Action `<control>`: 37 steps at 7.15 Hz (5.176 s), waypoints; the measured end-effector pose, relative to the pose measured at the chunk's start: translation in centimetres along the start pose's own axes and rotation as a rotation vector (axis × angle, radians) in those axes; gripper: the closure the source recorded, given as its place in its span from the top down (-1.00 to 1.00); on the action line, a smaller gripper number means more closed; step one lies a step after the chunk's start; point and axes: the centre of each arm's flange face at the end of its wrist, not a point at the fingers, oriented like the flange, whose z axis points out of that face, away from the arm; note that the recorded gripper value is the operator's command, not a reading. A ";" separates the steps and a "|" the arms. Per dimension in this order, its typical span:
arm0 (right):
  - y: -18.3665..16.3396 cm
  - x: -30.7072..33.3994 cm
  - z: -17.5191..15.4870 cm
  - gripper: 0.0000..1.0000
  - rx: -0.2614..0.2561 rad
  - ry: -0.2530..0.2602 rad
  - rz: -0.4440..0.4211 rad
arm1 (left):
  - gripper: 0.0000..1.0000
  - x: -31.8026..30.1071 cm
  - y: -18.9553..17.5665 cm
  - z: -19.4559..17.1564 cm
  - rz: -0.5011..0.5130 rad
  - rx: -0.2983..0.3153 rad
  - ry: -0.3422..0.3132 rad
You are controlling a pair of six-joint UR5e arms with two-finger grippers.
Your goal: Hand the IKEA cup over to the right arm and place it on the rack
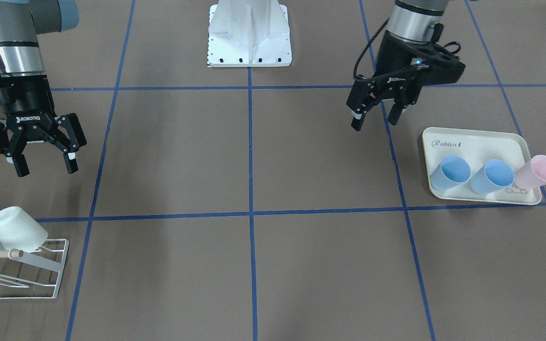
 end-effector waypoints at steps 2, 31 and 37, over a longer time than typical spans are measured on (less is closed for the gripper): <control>0.1 -3.5 -1.4 1.00 -0.149 -0.145 0.075 | 1.00 -7.8 -4.5 0.2 0.193 -0.085 -0.123; 2.9 -19.7 -1.5 1.00 -0.304 -0.467 0.603 | -1.00 -47.7 -20.6 4.8 0.115 -0.309 -0.111; 2.5 -19.3 -2.3 1.00 -0.298 -0.477 0.608 | -1.00 -26.8 -27.0 -2.9 -0.151 -0.137 -0.119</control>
